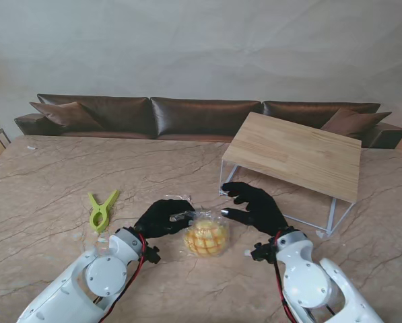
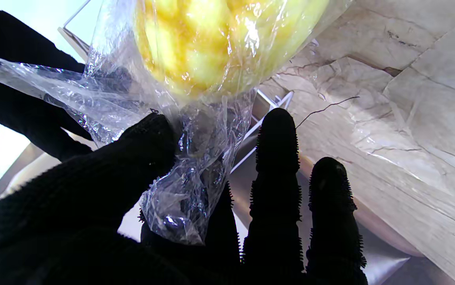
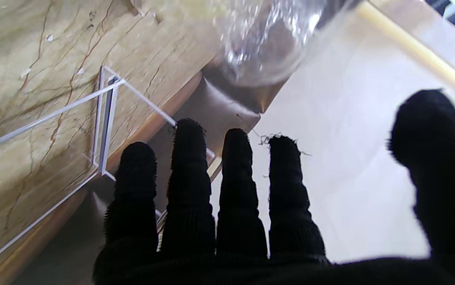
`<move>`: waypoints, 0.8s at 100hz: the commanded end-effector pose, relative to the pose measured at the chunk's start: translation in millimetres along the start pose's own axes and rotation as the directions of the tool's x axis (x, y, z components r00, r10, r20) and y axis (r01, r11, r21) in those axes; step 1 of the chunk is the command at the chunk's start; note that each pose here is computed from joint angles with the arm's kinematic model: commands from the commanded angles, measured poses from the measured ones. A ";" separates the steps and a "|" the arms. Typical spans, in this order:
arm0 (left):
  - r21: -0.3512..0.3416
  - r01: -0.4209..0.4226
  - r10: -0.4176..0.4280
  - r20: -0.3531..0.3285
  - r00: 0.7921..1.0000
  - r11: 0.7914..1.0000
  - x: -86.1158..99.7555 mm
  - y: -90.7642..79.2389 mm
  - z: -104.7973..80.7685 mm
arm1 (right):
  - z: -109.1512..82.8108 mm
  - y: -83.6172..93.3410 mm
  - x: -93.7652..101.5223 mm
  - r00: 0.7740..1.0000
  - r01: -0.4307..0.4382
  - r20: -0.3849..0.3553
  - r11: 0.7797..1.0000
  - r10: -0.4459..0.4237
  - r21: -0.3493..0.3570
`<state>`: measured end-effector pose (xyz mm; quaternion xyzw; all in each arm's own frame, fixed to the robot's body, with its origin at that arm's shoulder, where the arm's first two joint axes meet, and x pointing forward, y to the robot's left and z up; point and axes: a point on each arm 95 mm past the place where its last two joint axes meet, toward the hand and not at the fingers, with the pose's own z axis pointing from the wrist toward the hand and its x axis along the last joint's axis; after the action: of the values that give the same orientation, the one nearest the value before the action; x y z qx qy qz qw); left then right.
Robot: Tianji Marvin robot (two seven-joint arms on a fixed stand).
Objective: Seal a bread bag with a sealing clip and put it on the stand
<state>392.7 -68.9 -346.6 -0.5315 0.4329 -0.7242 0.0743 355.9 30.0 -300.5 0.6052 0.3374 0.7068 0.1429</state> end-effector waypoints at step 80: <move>-0.019 0.037 -0.037 -0.010 0.999 0.999 -7.1 -1.1 -5.6 | 36.4 -42.6 -16.8 0.995 0.101 -0.020 0.992 -0.099 0.075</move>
<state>393.5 -62.3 -347.8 -0.5345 0.4299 -0.7255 0.0568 385.4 54.9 -340.0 0.5836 0.3918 0.6911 0.1681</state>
